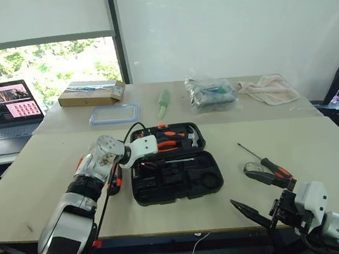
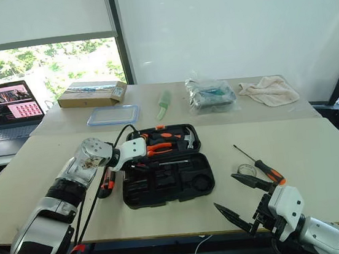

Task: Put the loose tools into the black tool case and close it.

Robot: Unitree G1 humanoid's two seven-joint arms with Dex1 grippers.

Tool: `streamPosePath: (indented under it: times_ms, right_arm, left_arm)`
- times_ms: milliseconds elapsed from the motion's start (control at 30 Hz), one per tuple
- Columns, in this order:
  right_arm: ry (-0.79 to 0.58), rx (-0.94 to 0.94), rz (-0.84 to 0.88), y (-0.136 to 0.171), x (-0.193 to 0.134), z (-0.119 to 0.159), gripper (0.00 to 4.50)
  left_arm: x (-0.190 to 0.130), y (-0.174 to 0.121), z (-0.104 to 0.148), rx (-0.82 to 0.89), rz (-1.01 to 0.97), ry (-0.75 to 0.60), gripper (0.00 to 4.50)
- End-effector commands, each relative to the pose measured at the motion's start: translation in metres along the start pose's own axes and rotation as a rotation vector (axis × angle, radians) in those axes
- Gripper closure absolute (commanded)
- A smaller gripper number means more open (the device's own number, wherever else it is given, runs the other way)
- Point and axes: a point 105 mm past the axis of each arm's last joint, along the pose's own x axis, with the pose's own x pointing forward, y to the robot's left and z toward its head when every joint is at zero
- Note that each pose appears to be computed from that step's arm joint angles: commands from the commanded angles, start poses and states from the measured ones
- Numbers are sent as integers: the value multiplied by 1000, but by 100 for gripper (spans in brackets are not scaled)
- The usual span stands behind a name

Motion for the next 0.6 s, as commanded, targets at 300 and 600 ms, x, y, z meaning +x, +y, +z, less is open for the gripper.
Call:
streamPosePath:
  times_ms: [300,600]
  right_arm:
    - [-45,-27,23,3,3,12,0]
    - [-49,-31,15,2,7,11,0]
  left_arm:
    - [-32,12,35,88,48,-295,61]
    - [-12,17,1,-96,146,-271,297]
